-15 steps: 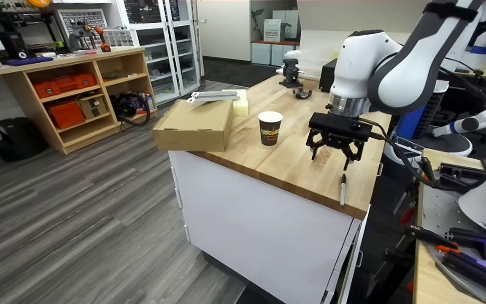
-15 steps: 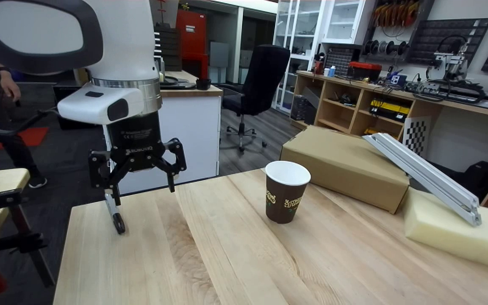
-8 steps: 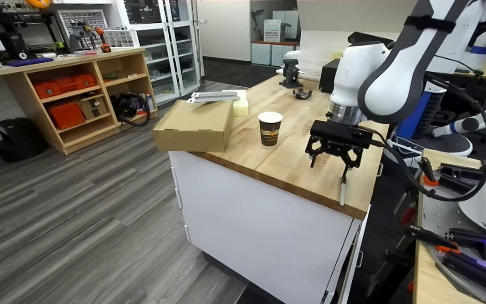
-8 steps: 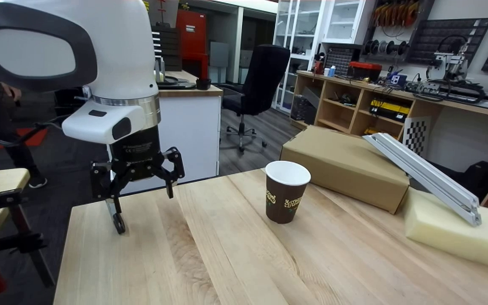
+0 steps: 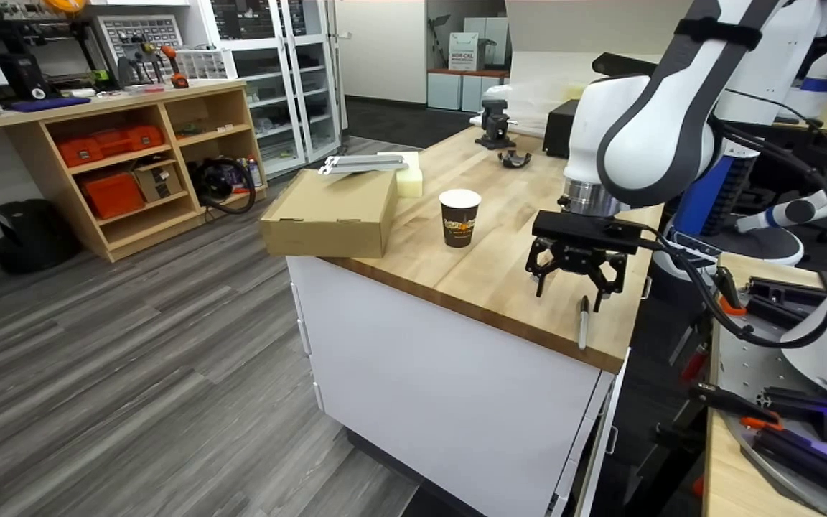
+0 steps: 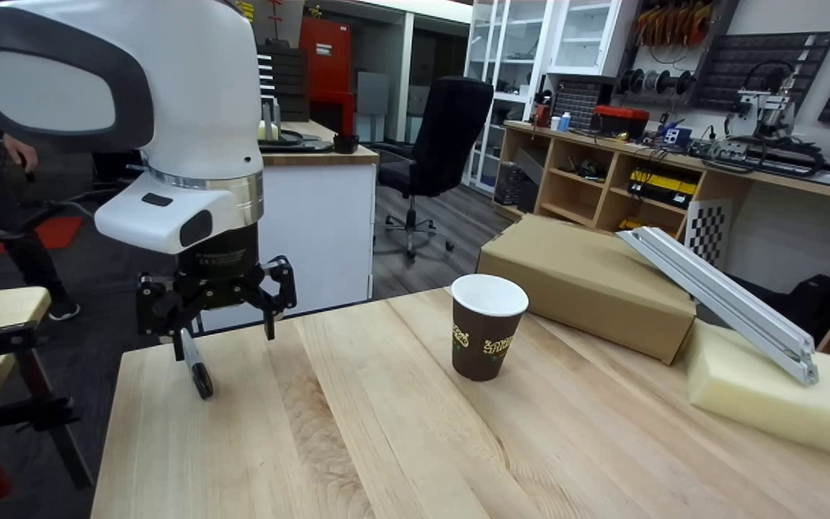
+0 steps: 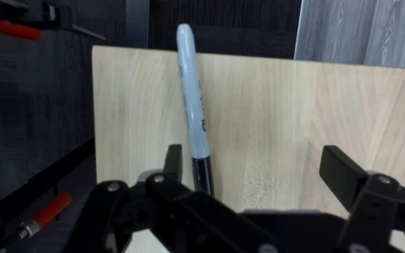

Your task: Put the marker in the cup

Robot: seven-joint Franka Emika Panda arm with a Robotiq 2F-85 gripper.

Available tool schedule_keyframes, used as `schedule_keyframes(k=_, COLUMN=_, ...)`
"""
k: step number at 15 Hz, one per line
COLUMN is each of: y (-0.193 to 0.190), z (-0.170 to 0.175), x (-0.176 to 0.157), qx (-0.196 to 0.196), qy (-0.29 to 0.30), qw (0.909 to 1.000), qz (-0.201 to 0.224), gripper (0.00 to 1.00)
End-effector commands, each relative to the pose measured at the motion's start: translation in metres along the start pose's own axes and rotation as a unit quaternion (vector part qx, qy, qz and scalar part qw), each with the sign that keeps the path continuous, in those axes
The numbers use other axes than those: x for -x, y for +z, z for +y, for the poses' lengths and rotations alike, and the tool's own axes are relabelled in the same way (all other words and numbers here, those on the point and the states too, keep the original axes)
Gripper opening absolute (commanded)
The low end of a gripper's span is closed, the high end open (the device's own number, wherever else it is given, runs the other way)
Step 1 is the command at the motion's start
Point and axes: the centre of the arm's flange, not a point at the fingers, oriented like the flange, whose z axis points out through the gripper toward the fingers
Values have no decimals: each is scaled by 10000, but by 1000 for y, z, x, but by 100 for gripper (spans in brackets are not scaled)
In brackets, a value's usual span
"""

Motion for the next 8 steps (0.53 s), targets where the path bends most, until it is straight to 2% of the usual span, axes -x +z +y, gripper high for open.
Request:
schedule_keyframes(k=1, y=-7, z=24, x=-5, qx=287, qy=195, qw=9992, qz=-173, gripper=100)
schedule_keyframes(k=4, y=-4, z=25, x=-9, qx=370, qy=278, qw=9988, qz=-164, gripper=100)
schedule_keyframes(k=5, y=-4, z=24, x=-12, qx=366, qy=303, qw=9988, qz=-150, gripper=75)
schedule_keyframes(k=6, y=-3, z=24, x=-14, qx=364, qy=323, qw=9987, qz=-146, gripper=73)
schedule_keyframes(k=8, y=-3, z=24, x=-17, qx=352, qy=347, qw=9987, qz=-151, gripper=59)
